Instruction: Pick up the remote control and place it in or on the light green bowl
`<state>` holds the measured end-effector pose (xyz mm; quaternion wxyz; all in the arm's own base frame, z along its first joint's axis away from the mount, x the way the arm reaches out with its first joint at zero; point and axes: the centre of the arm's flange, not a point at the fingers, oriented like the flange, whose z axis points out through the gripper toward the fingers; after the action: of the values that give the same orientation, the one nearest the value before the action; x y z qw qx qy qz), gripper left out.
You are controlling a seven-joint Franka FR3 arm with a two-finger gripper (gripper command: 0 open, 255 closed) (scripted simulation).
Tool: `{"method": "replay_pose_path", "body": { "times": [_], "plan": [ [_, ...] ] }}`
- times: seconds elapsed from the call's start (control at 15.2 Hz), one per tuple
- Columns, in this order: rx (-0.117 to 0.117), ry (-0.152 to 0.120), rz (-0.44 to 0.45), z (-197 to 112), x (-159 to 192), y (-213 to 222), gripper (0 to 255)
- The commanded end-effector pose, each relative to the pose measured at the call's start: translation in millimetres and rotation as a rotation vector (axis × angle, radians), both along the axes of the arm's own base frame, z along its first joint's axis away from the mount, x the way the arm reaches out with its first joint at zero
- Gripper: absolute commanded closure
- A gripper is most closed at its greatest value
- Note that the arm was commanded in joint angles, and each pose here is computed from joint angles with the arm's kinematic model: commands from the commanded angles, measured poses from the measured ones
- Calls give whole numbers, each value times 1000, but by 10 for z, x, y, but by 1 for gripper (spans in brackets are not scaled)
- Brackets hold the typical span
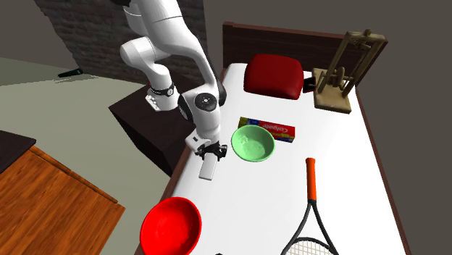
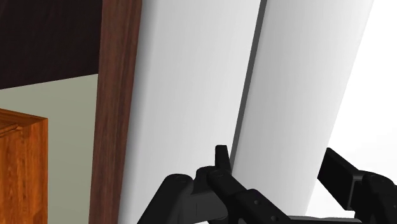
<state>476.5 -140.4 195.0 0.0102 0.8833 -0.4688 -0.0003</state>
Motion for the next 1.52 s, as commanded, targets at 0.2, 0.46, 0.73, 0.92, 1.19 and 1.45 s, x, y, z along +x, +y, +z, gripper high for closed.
{"method": "replay_pose_path", "body": {
  "times": [0.2, 0.46, 0.73, 0.92, 1.19, 1.45],
  "plan": [
    [0, 0, 0, 260, -9, 6, 255],
    [0, 0, 0, 471, -9, 6, 255],
    [0, 0, 0, 683, -9, 6, 255],
    [0, 0, 0, 841, -9, 6, 255],
    [0, 0, 0, 1052, -9, 6, 255],
    [0, 0, 0, 1264, -9, 6, 255]
  ]
}}
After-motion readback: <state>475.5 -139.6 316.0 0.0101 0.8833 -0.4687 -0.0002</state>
